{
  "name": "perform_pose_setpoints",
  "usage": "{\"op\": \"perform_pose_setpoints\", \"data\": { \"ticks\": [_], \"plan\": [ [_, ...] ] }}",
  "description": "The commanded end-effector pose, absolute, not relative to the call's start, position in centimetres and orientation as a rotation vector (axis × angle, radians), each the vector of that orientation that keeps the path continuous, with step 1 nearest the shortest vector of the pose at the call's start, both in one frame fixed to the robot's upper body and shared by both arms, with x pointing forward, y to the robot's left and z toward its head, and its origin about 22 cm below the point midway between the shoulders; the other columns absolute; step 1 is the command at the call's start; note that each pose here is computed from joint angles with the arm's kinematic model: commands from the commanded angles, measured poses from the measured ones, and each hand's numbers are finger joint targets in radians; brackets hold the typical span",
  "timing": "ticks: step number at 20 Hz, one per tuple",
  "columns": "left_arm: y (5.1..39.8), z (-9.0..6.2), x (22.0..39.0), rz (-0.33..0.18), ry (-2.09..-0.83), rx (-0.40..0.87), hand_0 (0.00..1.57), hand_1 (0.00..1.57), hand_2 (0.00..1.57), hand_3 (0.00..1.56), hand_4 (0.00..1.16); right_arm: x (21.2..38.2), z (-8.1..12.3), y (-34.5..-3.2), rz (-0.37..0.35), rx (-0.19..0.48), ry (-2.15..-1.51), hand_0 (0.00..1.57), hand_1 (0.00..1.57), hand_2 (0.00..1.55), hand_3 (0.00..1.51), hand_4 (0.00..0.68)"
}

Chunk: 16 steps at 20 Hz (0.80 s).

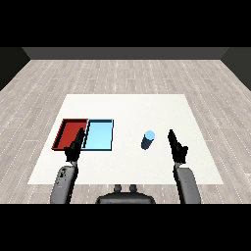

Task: Pick the blue can and put it in the blue box

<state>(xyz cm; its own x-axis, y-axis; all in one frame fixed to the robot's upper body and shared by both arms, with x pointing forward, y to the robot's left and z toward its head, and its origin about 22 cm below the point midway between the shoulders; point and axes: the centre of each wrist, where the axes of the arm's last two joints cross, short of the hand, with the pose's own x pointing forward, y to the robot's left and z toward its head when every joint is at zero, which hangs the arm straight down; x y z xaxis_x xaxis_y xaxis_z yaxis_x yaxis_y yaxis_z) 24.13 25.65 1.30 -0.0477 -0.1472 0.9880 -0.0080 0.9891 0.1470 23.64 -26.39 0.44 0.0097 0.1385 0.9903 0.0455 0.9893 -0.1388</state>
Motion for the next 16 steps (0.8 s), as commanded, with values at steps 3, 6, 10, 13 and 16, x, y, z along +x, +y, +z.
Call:
{"op": "perform_pose_setpoints", "data": {
  "ticks": [3,6,10,13,16],
  "plan": [
    [25.2,0.3,23.8,-0.069,-1.579,0.092,0.0,0.0,0.0,0.0,0.0,24.6,-0.5,-24.5,0.072,-0.114,-1.509,0.0,0.0,0.0,0.0,0.0],
    [25.2,-0.2,24.1,-0.029,-1.536,0.058,0.0,0.0,0.0,0.0,0.0,24.6,-0.7,-23.0,0.068,-0.093,-1.456,0.0,0.0,0.0,0.0,0.0],
    [24.1,0.6,24.1,0.026,-1.913,0.018,0.0,0.0,0.0,0.0,0.0,24.9,0.9,-21.0,0.095,0.156,-1.814,0.0,0.0,0.0,0.0,0.0],
    [25.9,-0.2,24.0,0.017,-1.915,0.024,0.0,0.0,0.0,0.0,0.0,25.5,-0.8,-21.9,0.088,0.18,-1.829,0.0,0.0,0.0,0.0,0.0],
    [25.6,-0.8,23.9,0.009,-1.917,0.022,0.0,0.0,0.0,0.0,0.0,25.8,-0.7,-21.9,0.078,0.15,-1.847,0.0,0.0,0.0,0.0,0.0]
  ]
}}
